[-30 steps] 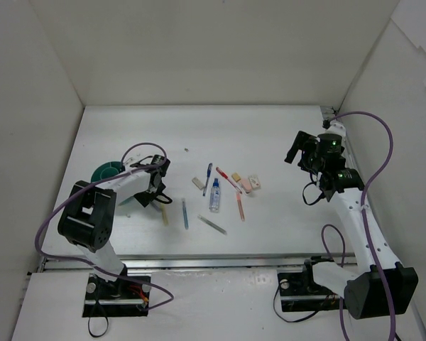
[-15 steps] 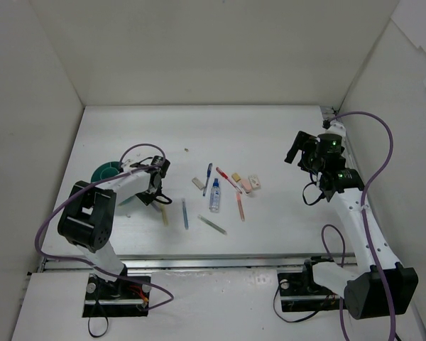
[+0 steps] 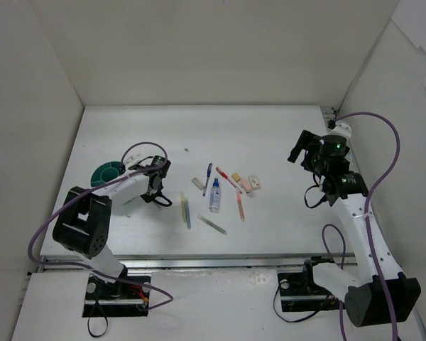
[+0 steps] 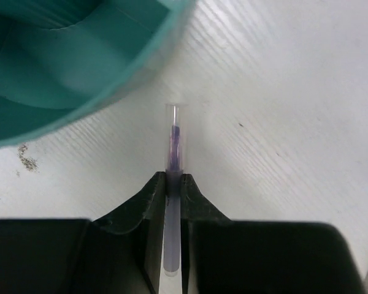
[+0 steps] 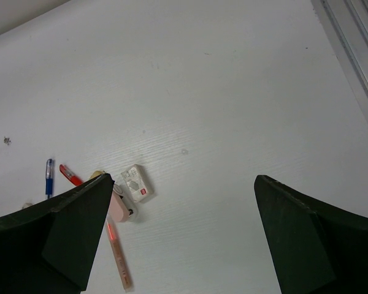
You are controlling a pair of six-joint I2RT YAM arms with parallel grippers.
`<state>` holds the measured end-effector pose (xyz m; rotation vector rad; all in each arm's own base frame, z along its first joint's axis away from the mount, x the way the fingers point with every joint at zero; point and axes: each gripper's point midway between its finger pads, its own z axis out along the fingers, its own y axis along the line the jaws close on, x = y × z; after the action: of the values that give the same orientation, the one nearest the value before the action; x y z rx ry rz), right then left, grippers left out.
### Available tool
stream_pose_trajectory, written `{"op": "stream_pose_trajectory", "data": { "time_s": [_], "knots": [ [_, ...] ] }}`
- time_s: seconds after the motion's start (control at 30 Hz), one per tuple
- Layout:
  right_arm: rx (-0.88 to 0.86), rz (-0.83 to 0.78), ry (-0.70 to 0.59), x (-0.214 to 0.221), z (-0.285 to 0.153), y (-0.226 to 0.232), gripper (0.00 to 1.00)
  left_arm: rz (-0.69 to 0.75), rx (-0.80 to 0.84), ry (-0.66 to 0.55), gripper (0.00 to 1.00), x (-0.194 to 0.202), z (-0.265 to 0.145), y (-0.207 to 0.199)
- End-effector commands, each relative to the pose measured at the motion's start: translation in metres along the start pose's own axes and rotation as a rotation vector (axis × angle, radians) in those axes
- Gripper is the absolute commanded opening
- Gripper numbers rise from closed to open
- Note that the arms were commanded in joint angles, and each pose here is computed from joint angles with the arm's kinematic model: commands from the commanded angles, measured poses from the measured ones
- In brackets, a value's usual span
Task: Sort the stationery into containers
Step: Pick up the pen from the center of the board, then place the pen in the storage box.
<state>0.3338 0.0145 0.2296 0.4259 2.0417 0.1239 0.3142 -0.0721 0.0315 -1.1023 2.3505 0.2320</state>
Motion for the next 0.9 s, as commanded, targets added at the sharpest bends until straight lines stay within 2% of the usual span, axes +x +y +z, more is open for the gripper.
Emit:
{"op": "stream_pose_trajectory", "data": {
  "time_s": [0.0, 0.13, 0.27, 0.3, 0.4, 0.43, 0.47, 0.53, 0.67, 0.87],
  "knots": [
    [-0.016, 0.012, -0.088, -0.025, -0.006, 0.004, 0.98, 0.059, 0.136, -0.133, 0.00, -0.029, -0.036, -0.031],
    [-0.028, 0.002, -0.081, -0.023, -0.006, 0.006, 0.98, 0.124, 0.214, -0.252, 0.00, -0.048, -0.065, -0.047],
    [-0.044, -0.016, -0.077, -0.023, -0.006, 0.009, 0.98, 0.153, 0.374, -0.358, 0.00, -0.074, -0.103, -0.061],
    [-0.045, -0.022, -0.071, -0.022, -0.004, 0.009, 0.98, 0.204, 0.426, -0.403, 0.00, -0.079, -0.108, -0.066],
    [-0.059, -0.033, -0.058, -0.020, 0.000, 0.012, 0.98, 0.226, 0.573, -0.540, 0.00, -0.101, -0.141, -0.070],
    [-0.065, -0.036, -0.053, -0.019, 0.000, 0.013, 0.98, 0.297, 0.595, -0.611, 0.00, -0.110, -0.152, -0.069],
    [-0.066, -0.038, -0.052, -0.019, 0.001, 0.013, 0.98, 0.301, 0.638, -0.677, 0.00, -0.121, -0.170, -0.064],
    [-0.066, -0.042, -0.044, -0.018, 0.005, 0.013, 0.98, 0.291, 0.630, -0.810, 0.00, -0.146, -0.180, -0.046],
    [-0.070, -0.048, -0.036, -0.017, 0.008, 0.015, 0.98, 0.194, 0.610, -0.953, 0.00, -0.187, -0.184, -0.008],
    [-0.070, -0.054, -0.041, -0.019, 0.011, 0.015, 0.98, 0.097, 0.495, -1.004, 0.00, -0.212, -0.170, 0.043]
  ]
}}
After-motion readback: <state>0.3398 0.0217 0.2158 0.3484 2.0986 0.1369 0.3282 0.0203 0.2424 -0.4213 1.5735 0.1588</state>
